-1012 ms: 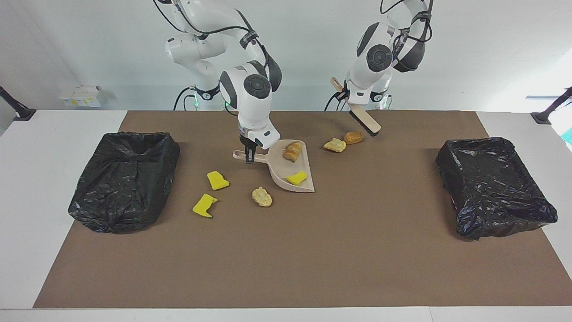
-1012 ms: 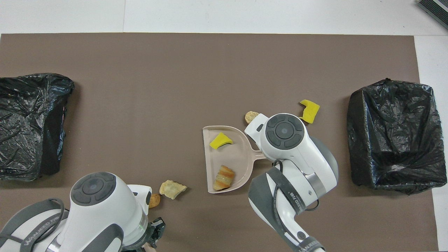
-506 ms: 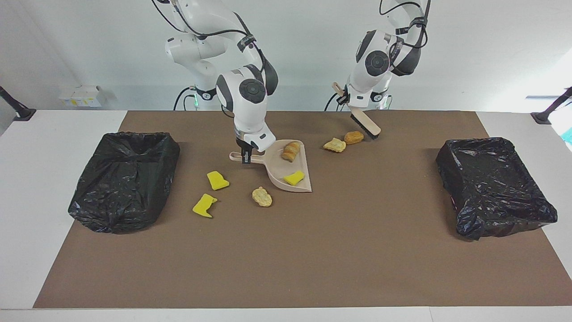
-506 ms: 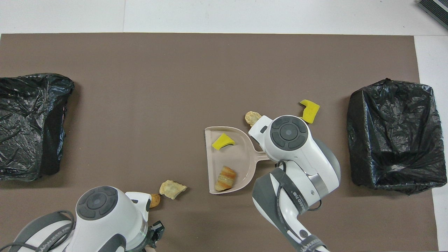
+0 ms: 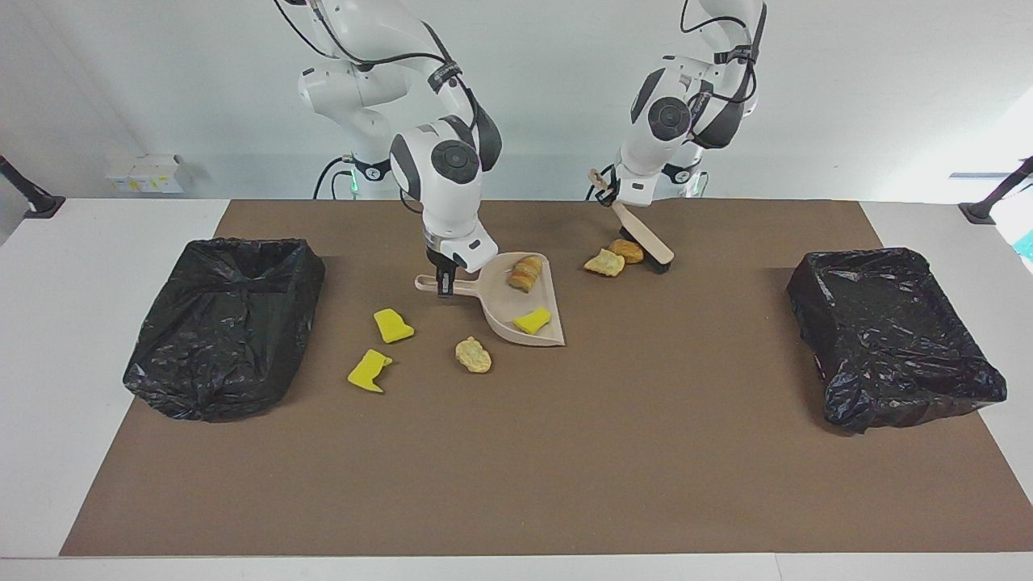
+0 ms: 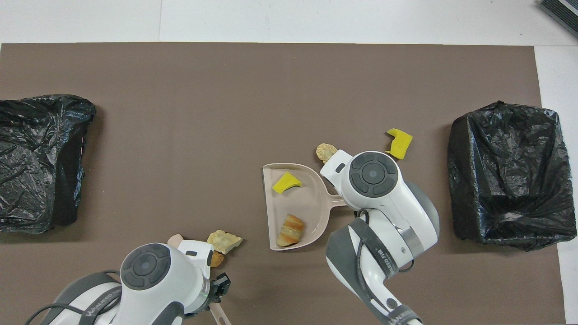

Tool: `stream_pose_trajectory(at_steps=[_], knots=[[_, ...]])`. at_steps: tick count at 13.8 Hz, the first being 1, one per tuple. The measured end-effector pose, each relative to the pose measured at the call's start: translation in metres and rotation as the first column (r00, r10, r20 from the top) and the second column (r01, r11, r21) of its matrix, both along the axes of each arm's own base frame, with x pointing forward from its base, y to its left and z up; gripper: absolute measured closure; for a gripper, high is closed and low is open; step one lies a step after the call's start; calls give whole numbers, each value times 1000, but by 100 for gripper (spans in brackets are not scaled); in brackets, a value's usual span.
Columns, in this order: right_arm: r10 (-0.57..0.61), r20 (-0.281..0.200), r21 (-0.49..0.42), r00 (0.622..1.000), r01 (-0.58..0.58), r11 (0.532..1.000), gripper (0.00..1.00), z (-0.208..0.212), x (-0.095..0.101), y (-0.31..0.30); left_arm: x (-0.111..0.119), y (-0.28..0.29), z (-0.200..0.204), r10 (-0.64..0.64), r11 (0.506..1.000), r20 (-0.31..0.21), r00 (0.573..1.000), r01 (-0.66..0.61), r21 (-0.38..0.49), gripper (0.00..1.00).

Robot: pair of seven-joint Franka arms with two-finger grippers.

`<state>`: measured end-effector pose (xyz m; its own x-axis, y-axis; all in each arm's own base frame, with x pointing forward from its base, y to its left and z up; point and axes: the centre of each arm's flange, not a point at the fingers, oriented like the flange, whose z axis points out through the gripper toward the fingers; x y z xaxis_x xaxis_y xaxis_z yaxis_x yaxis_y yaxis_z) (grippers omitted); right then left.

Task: Sweep and dump trash in bin

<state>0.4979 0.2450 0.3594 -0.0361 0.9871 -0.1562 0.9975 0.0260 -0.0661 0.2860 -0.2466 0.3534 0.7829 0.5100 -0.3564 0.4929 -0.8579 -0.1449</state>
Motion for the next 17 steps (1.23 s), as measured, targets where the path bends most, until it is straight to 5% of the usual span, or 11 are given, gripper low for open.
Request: stream_pose_trajectory(at_steps=[11, 17], knots=[[-12, 21, 9, 1000, 12, 1000, 67, -11, -11, 27, 25, -80, -7, -1, 993, 87, 996, 11, -114, 73], [-12, 21, 10, 1000, 11, 1000, 67, -11, -11, 27, 2, -157, 23, -187, 955, 154, 970, 216, -202, 73]])
